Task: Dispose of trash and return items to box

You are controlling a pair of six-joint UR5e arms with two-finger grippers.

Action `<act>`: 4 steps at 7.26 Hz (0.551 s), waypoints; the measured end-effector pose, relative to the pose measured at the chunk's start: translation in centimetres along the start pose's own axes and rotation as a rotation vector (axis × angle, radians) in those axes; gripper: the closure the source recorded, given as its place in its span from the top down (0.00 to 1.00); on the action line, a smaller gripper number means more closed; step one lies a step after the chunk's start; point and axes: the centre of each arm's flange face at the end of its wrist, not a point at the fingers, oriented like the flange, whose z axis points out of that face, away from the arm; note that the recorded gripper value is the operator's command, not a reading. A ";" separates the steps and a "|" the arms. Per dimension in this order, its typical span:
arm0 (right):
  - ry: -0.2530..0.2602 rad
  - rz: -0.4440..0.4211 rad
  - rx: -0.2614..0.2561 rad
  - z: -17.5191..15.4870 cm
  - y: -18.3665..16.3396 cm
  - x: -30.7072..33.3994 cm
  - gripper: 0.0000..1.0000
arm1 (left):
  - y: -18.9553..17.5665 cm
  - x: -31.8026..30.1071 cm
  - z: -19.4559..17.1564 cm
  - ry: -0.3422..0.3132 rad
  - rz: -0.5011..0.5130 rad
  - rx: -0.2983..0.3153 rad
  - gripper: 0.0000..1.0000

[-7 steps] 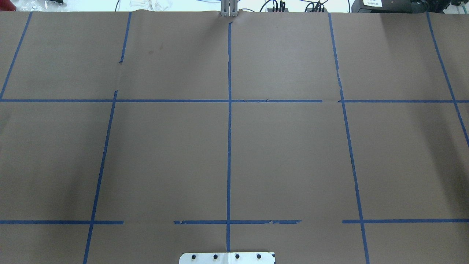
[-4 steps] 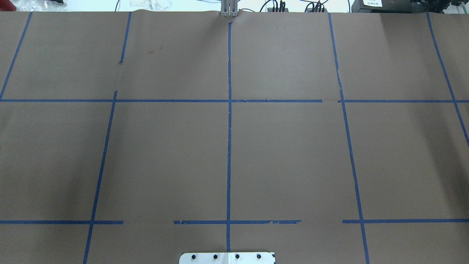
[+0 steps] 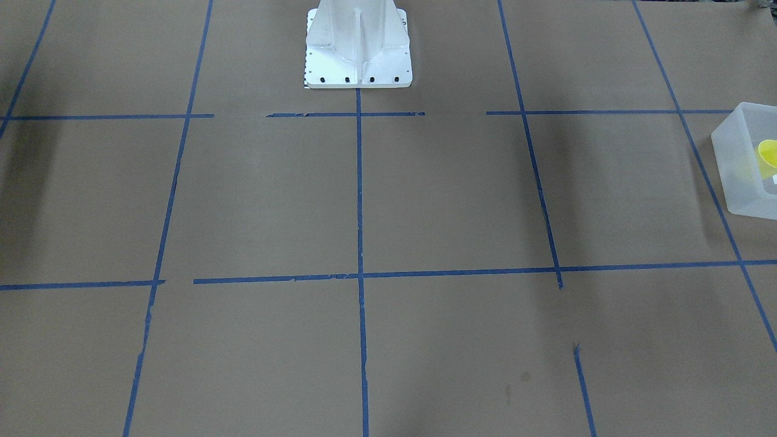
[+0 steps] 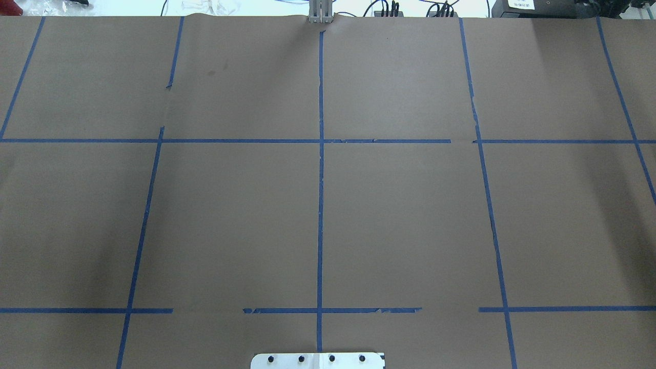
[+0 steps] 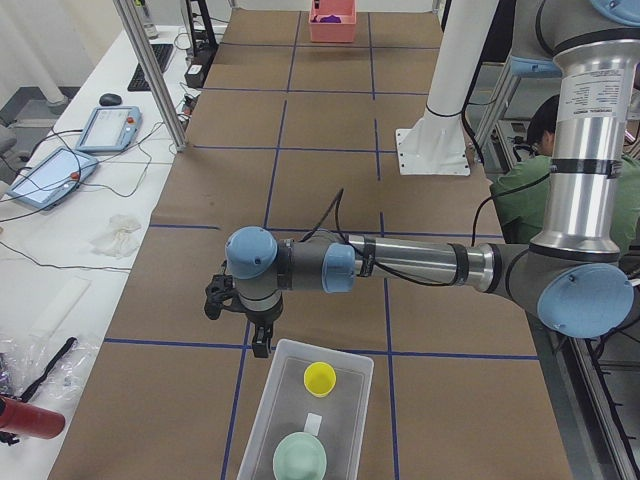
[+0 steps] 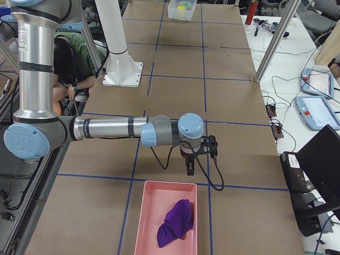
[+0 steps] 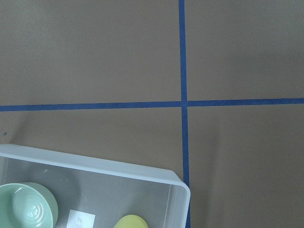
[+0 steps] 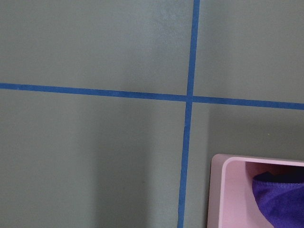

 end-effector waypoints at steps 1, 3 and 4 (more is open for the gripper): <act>0.000 0.000 0.000 0.0 0.0 0.0 1.00 | 0.0 0.0 0.0 0.001 0.000 0.000 1.00; 0.000 -0.001 0.001 0.0 -0.1 -0.1 1.00 | 0.1 -0.1 0.1 0.001 -0.001 -0.002 1.00; 0.000 -0.001 0.001 -0.1 -0.1 -0.1 1.00 | 0.1 -0.3 0.3 0.000 0.000 -0.002 1.00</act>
